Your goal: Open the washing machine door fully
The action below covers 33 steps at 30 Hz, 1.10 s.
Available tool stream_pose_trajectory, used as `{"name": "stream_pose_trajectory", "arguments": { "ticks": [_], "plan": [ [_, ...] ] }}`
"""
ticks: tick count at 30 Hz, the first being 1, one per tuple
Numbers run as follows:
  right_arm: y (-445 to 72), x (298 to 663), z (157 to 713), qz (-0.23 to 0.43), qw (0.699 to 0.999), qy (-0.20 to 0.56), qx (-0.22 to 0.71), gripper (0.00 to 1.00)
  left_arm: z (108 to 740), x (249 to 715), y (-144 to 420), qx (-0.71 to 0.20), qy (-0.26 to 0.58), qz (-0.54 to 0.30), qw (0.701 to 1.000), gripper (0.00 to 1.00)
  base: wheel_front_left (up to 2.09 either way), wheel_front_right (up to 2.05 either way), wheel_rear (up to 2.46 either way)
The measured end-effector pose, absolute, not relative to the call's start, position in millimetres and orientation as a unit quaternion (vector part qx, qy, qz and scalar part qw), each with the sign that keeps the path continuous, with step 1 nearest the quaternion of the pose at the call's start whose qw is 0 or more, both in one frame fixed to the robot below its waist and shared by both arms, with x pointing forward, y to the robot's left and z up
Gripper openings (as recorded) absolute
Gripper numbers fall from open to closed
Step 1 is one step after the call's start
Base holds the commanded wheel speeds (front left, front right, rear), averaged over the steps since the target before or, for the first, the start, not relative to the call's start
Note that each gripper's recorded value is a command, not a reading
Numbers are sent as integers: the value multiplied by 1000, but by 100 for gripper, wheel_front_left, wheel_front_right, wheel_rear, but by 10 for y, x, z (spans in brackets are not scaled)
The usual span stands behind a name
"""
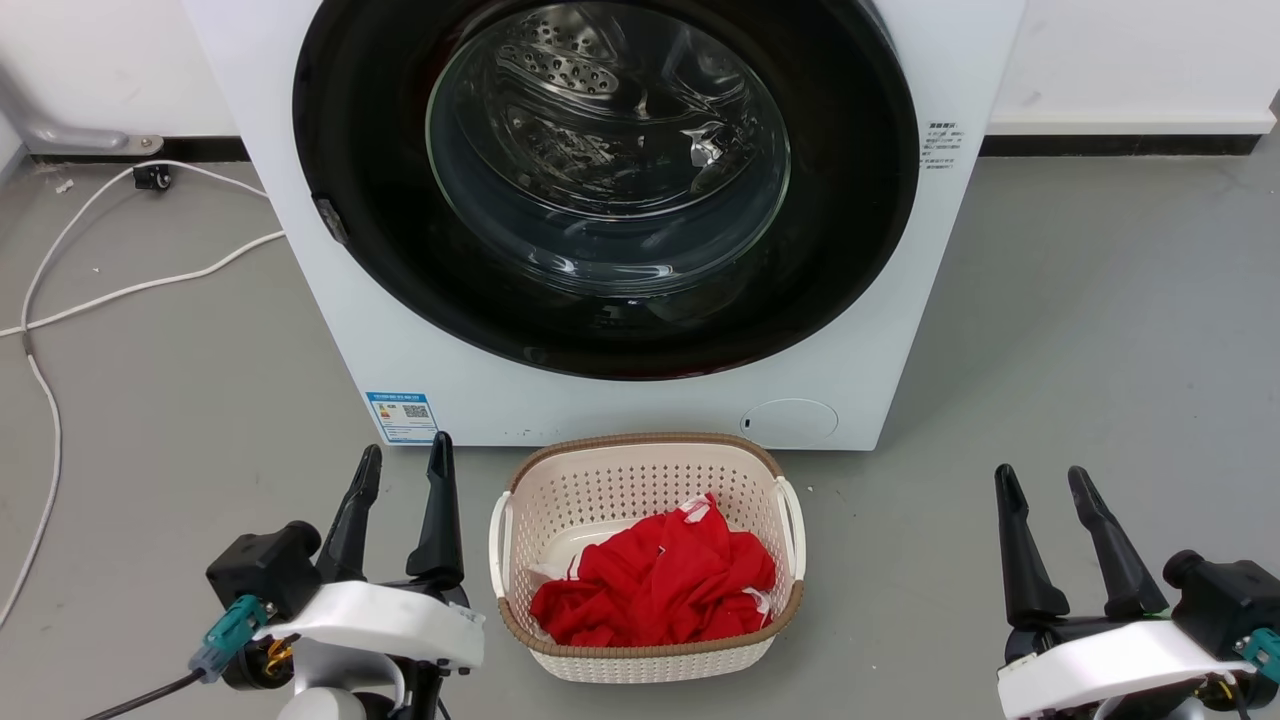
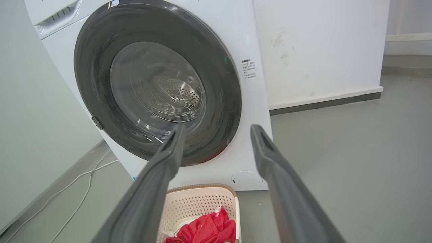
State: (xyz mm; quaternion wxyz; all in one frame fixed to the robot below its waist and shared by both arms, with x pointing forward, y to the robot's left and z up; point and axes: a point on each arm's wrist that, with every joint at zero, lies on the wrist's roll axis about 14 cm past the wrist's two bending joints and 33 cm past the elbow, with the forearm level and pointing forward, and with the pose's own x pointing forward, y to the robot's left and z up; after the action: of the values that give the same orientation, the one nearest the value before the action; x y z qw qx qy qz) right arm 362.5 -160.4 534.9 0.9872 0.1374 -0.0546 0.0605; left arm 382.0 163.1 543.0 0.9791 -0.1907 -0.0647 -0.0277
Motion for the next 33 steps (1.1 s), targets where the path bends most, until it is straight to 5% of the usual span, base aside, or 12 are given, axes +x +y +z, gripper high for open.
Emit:
{"name": "stream_pose_trajectory", "arguments": {
  "ticks": [33],
  "plan": [
    [-1551, 3592, 5348, 74, 995, -64, -5, 100, 5497, 3800, 1461, -33, -98, -49, 993, 100, 0, 0, 0]
  ]
}}
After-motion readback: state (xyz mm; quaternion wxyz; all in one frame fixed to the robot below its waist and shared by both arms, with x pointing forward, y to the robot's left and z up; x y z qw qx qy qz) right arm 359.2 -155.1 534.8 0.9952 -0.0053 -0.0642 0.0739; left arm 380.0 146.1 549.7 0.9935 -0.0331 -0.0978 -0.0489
